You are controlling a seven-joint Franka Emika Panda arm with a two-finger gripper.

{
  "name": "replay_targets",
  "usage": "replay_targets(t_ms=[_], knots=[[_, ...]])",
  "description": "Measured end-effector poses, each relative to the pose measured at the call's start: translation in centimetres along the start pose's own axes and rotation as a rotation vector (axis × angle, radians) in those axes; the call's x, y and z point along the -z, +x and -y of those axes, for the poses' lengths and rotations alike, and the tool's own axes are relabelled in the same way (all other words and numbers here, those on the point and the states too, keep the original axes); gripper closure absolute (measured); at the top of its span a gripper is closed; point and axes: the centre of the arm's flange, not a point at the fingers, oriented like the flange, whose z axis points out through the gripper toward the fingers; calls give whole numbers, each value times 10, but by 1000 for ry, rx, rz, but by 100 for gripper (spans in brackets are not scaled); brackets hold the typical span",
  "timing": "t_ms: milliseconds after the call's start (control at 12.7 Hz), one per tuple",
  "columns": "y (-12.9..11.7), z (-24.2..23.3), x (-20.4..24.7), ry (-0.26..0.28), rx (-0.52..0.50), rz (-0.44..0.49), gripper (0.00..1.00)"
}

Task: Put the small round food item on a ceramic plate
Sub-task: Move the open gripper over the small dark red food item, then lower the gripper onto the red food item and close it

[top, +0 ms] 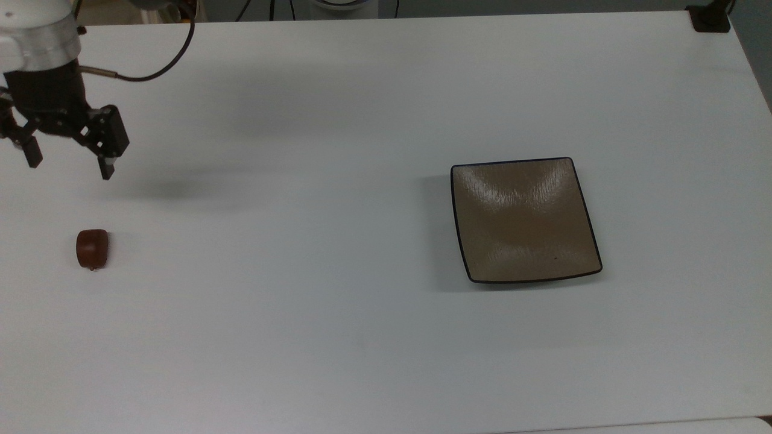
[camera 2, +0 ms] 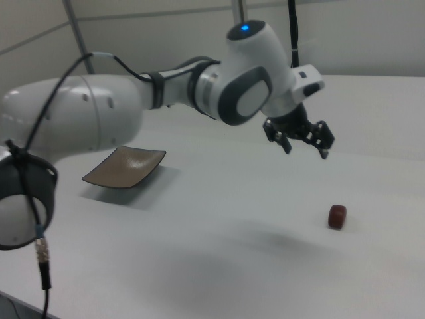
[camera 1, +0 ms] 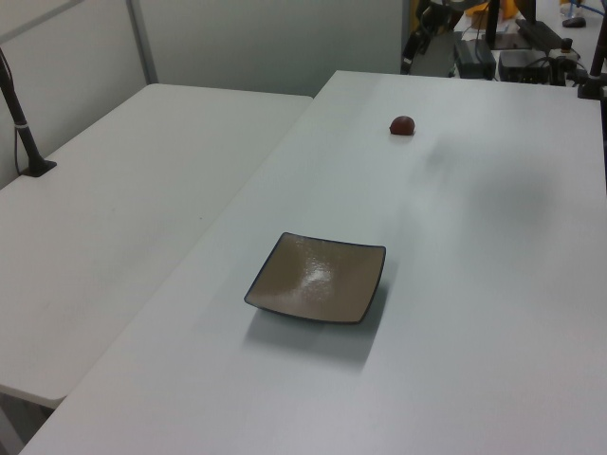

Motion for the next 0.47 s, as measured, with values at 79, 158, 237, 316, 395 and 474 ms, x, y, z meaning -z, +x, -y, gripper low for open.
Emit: replay_targets(t_ms=[79, 158, 237, 316, 395, 474], knots=[[3, -8, -12, -4, 15, 3, 0], [6, -15, -28, -6, 30, 9, 0], [7, -21, -48, -5, 41, 20, 0], [7, -26, -70, -1, 50, 33, 0], [6, -28, -91, 3, 56, 47, 0], [4, -28, -111, 8, 68, 63, 0]])
